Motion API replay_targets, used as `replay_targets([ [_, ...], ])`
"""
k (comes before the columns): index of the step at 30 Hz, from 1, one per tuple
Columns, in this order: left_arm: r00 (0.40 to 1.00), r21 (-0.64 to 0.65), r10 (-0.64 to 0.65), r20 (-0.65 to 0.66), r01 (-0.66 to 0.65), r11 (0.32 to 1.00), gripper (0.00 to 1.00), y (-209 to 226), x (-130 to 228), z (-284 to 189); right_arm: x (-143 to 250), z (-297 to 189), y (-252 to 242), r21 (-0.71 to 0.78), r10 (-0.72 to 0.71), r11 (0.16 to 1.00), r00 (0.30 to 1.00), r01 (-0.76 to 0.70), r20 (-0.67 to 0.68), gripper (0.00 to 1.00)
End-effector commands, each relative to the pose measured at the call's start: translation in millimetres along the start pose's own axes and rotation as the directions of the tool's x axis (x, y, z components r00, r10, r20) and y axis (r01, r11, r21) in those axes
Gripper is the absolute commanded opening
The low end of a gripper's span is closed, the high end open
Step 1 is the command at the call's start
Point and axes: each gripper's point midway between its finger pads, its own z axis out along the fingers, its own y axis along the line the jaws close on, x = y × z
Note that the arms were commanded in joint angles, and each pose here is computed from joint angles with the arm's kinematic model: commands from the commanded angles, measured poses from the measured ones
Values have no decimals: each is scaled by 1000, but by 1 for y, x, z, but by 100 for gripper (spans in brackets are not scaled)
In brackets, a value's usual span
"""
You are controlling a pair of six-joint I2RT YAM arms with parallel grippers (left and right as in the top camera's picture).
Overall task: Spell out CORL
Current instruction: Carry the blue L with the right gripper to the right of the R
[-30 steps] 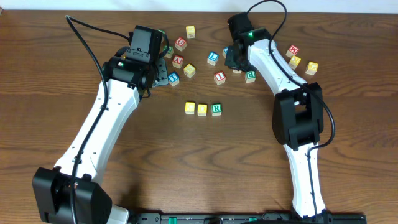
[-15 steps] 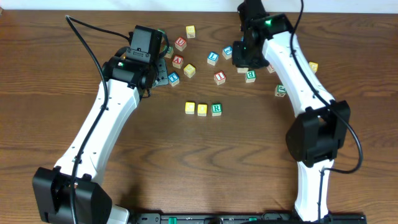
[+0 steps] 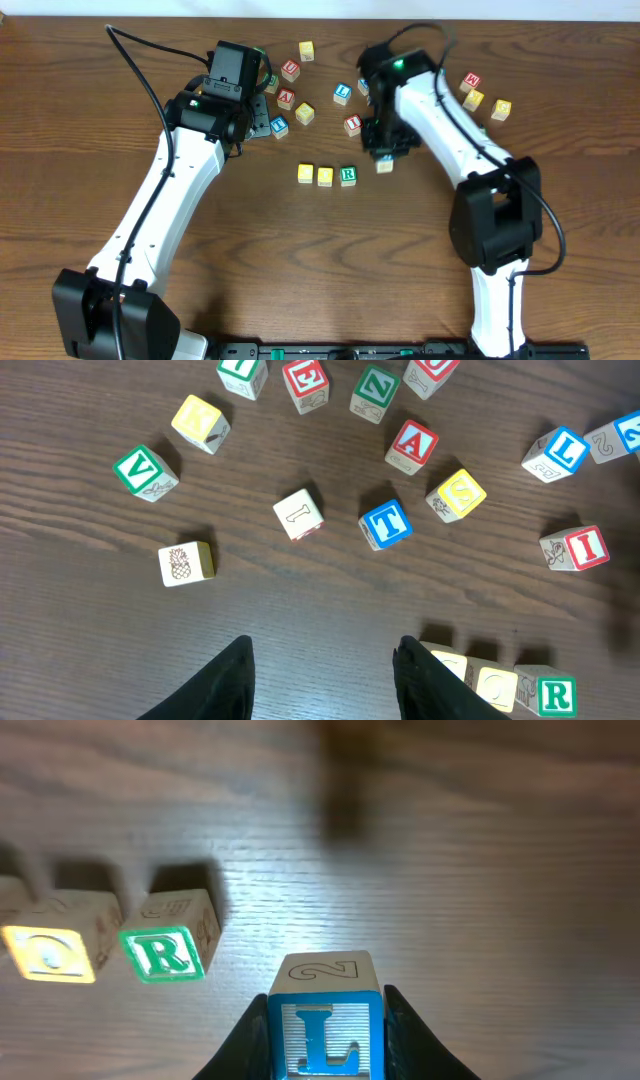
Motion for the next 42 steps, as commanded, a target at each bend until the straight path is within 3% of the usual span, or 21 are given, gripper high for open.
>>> replay_targets([
  [1,1000,-16,4,1,-4,1000,45,3,-2,3,11,17,11,-5,-35,999,999,35,-33,17],
  [14,1000,-16,4,0,-4,1000,44,3,-1,3,-3,46,25,-31,-39,999,998,41,52,22],
  [27,1000,-16,4,1,-4,1000,44,3,-2,3,5,53,24,-37,-33,999,999,34,23,31],
  [42,1000,-16,4,1,-4,1000,45,3,-2,3,15,49,32,-84,-34,996,999,32,-24,30],
])
